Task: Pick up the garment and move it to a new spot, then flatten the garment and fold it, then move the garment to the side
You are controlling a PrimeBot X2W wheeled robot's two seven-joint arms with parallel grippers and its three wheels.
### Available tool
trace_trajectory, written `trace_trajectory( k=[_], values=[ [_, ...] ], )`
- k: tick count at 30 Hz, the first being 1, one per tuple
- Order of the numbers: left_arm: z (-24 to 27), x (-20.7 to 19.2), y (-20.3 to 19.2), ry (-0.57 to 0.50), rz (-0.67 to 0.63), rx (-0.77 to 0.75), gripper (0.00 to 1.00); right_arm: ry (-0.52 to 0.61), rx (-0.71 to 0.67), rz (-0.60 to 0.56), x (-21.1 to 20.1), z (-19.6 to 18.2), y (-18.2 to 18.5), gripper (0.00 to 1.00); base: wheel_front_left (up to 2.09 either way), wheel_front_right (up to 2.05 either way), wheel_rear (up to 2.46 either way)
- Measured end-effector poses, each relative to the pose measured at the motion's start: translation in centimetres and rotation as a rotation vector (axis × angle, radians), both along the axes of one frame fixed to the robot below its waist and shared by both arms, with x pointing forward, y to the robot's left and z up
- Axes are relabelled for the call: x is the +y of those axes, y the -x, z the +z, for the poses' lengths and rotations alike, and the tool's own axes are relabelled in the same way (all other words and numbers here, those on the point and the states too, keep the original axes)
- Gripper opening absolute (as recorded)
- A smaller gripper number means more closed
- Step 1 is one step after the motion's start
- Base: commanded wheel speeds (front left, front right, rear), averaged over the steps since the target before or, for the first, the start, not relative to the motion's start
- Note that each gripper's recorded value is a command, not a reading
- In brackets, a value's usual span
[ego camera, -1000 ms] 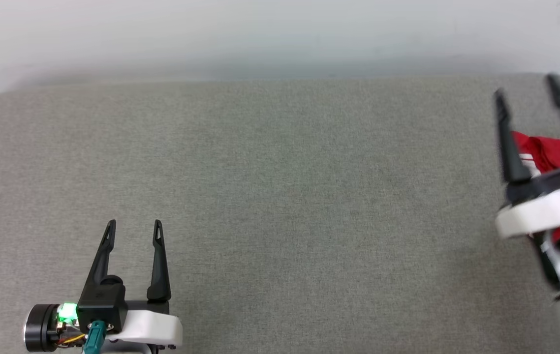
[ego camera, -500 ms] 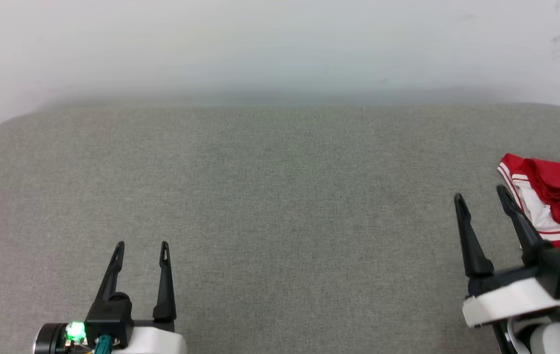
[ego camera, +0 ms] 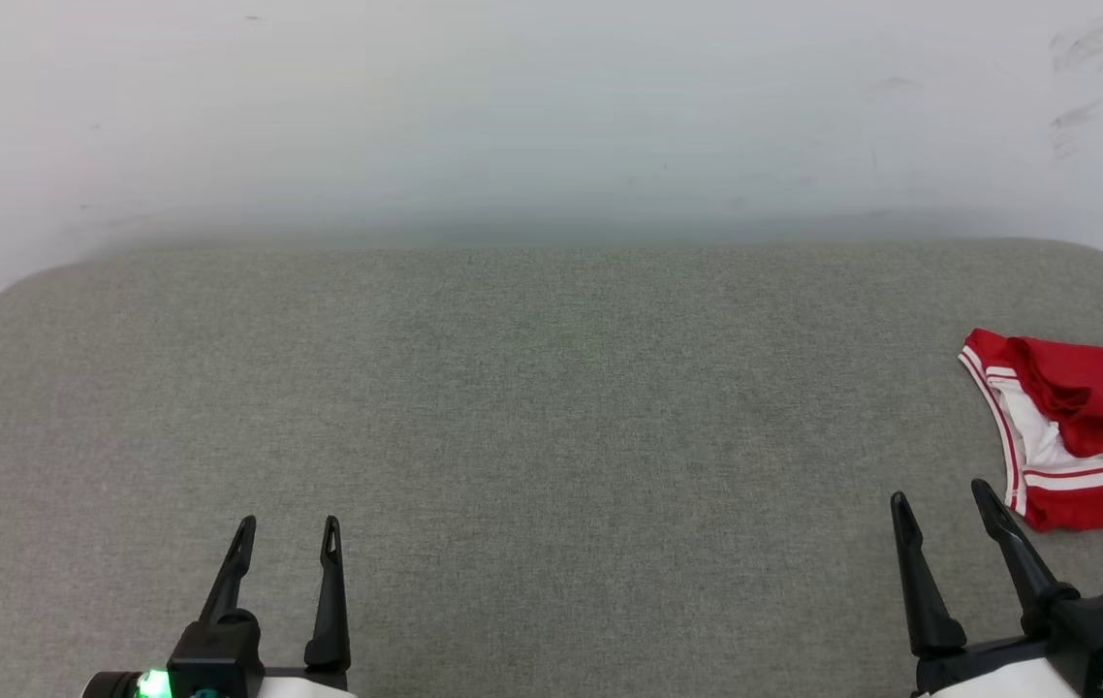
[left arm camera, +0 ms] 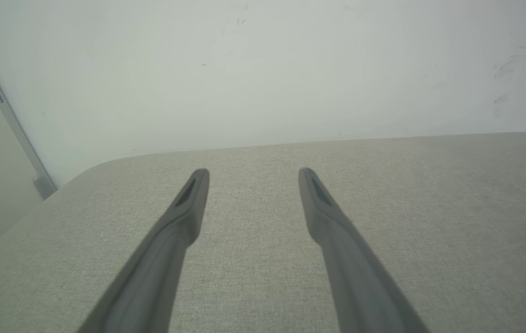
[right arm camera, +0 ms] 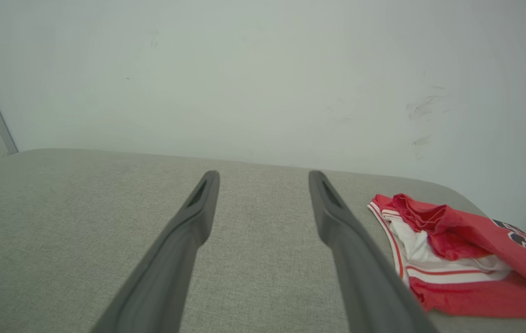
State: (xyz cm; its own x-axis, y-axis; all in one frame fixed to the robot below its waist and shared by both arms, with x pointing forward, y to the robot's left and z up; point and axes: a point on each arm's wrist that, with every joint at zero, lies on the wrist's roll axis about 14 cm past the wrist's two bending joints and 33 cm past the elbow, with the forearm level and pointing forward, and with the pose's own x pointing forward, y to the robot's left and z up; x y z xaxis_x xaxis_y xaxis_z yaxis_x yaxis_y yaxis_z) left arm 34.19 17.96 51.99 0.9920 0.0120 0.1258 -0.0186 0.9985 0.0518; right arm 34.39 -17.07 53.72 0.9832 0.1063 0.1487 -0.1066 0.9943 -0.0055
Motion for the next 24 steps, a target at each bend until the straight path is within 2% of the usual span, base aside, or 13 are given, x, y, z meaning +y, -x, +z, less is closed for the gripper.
trace_trajectory(
  k=[9, 10, 14, 24],
  values=[
    [-0.2, 0.1, 0.3, 0.015, -0.001, 0.005, 1.0, 0.003, 0.002, -0.017, -0.4, 0.0, 0.7, 1.0, 0.0, 0.0, 0.0],
    [-0.2, 0.1, 0.3, 0.015, -0.002, 0.007, 0.0, 0.003, 0.003, -0.019, -0.5, 0.0, 0.7, 0.0, 0.0, 0.0, 0.0],
    [-2.5, 0.0, 0.9, 0.03, 0.003, 0.08, 0.0, -0.007, 0.06, -0.019, -0.5, -1.8, 0.9, 0.0, 0.0, 0.0, 0.0],
    [-3.7, 0.9, 0.7, 0.237, 0.035, 0.144, 0.0, -0.219, 0.104, -0.032, -1.0, -2.6, 0.6, 0.0, 0.0, 0.0, 0.0]
  ],
)
